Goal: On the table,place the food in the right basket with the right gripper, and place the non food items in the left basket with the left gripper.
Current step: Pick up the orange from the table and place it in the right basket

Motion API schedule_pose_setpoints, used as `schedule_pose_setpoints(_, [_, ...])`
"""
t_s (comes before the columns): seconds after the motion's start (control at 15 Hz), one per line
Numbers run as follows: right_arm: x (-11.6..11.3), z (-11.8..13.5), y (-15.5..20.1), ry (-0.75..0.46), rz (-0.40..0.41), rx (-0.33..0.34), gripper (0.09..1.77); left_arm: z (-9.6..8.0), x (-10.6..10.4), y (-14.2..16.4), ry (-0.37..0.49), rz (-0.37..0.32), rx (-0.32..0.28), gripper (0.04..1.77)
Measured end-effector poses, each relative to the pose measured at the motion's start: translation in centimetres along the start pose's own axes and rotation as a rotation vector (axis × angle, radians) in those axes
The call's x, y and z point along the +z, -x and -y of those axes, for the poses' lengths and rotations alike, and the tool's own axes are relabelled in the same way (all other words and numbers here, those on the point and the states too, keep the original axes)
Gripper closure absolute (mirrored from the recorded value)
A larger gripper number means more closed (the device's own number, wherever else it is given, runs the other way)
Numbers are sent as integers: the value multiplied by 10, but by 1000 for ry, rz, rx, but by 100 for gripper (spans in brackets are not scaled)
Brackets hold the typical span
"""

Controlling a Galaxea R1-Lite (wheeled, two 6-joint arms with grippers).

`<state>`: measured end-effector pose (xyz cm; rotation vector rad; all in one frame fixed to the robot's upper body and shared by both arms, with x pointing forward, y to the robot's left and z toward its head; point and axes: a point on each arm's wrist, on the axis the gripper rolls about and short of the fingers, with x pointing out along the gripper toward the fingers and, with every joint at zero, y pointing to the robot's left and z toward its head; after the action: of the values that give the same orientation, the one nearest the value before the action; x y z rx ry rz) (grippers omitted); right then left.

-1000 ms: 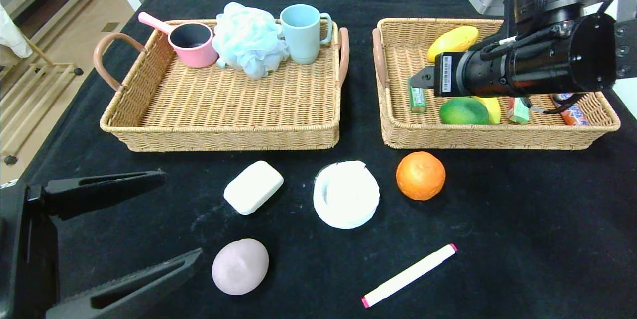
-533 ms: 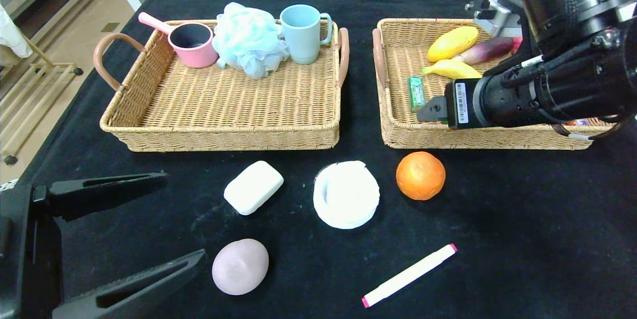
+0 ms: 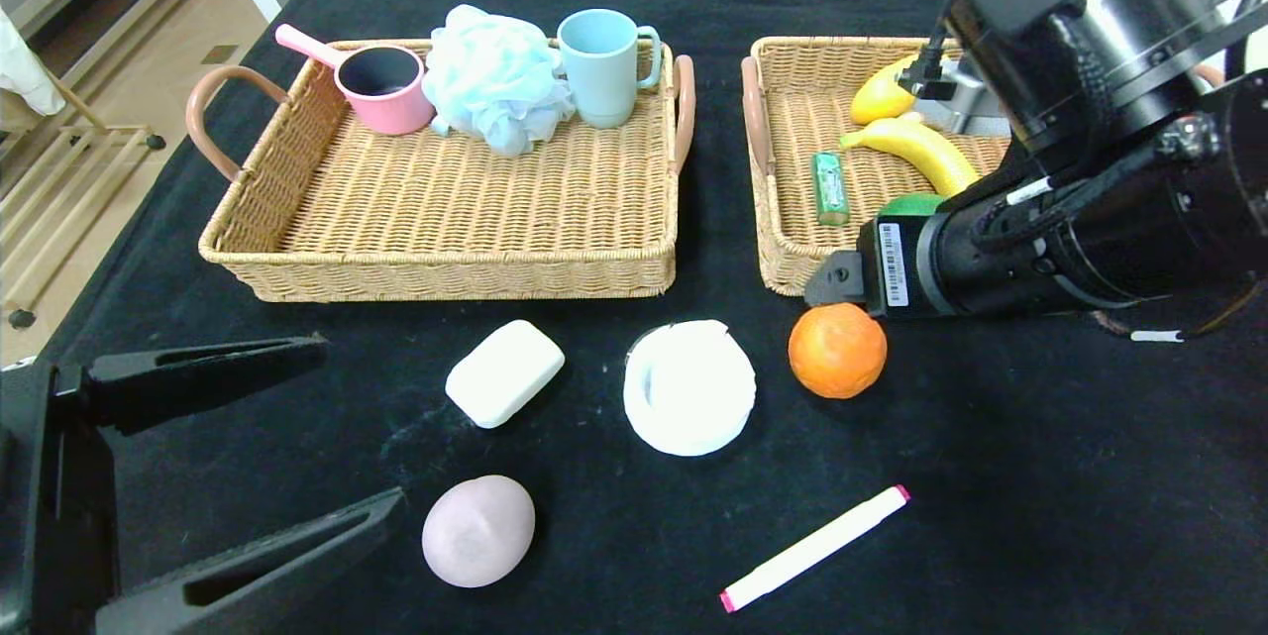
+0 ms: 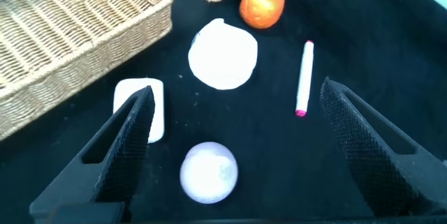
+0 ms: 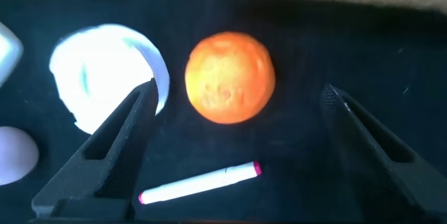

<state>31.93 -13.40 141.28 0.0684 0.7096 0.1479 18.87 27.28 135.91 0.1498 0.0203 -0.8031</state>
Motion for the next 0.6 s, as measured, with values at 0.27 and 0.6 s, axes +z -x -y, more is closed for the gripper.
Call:
schedule_pose_setpoints(0.27, [-5, -8, -18, -27, -41, -19, 16, 0, 0, 1, -5, 2, 7, 9])
schedule_pose_setpoints(0.6, [-8, -12, -35, -28, -65, -46, 16, 0, 0, 1, -6, 3, 7, 9])
